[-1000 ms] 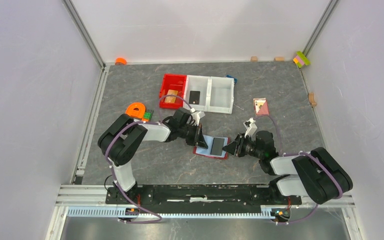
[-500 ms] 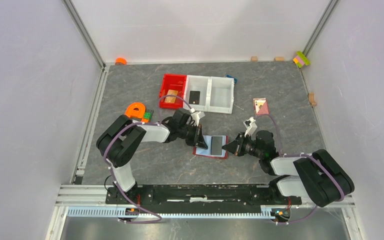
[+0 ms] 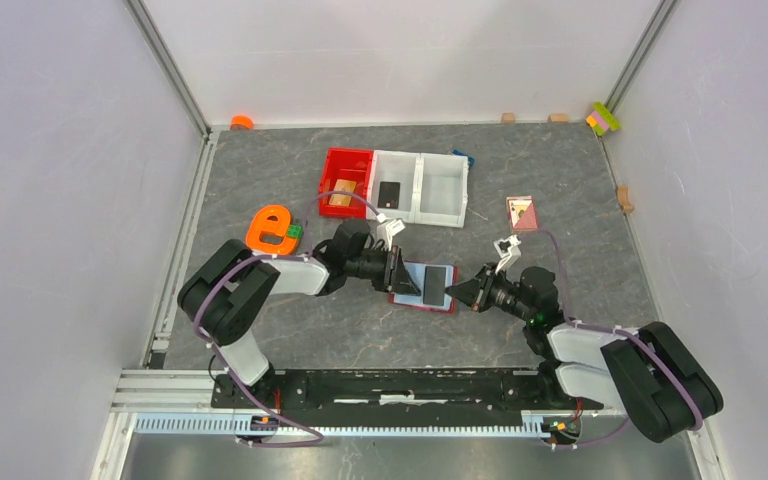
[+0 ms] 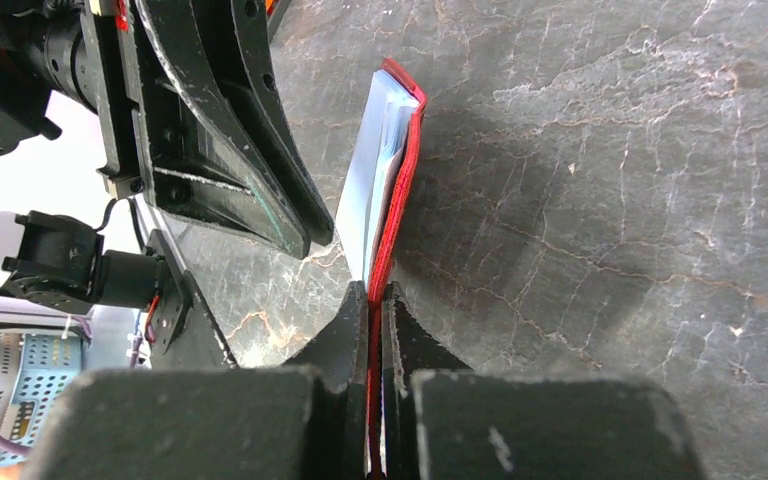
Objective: Take the credit cards out of the card holder
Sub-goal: Remove the credit card from the card holder.
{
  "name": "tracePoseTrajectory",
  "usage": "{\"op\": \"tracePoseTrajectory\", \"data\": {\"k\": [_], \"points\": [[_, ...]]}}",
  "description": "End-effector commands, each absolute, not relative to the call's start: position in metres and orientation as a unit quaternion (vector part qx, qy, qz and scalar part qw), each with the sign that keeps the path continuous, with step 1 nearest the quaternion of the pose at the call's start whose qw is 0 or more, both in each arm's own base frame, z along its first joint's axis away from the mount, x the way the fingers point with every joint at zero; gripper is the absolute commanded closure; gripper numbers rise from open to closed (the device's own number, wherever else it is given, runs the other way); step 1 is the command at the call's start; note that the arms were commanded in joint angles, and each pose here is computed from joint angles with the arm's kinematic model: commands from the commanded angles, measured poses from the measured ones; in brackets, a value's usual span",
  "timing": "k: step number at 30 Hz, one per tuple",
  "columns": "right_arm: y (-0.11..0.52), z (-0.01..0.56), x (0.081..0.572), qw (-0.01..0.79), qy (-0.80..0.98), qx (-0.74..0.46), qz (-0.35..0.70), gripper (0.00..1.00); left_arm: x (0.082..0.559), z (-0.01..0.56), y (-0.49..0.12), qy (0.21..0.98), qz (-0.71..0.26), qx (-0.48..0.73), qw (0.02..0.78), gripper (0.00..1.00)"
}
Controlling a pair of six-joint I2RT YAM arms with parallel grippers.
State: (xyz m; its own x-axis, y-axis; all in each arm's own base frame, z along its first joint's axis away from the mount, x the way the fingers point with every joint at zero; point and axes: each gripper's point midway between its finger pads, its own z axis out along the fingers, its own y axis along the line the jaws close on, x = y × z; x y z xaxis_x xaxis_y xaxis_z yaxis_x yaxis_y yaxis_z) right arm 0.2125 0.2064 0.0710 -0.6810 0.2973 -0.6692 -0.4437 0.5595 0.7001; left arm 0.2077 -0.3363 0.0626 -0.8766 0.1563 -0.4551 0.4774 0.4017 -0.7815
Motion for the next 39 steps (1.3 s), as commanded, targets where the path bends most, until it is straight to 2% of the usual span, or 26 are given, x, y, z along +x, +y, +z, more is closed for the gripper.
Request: {"op": "tracePoseTrajectory", "data": {"k": [1,6,16,25,32,39], "points": [[0.213,0.094,0.209,0.415,0.754,-0.050,0.507,1.00,0.213,0.091,-0.341,0.792,-0.555,0.189,0.173,0.71],[0.215,0.099,0.205,0.408,0.747,-0.044,0.522,1.00,0.216,0.096,-0.337,0.784,-0.568,0.177,0.180,0.63],[0.220,0.110,0.196,0.395,0.733,-0.046,0.552,1.00,0.211,0.110,-0.341,0.758,-0.601,0.183,0.177,0.62],[0.227,0.117,0.190,0.384,0.722,-0.054,0.573,1.00,0.208,0.116,-0.346,0.740,-0.628,0.179,0.161,0.68],[0.227,0.113,0.187,0.375,0.725,-0.051,0.575,1.00,0.206,0.130,-0.344,0.717,-0.651,0.180,0.171,0.82],[0.227,0.114,0.194,0.383,0.728,-0.049,0.566,1.00,0.219,0.131,-0.331,0.715,-0.657,0.151,0.183,0.88]]}}
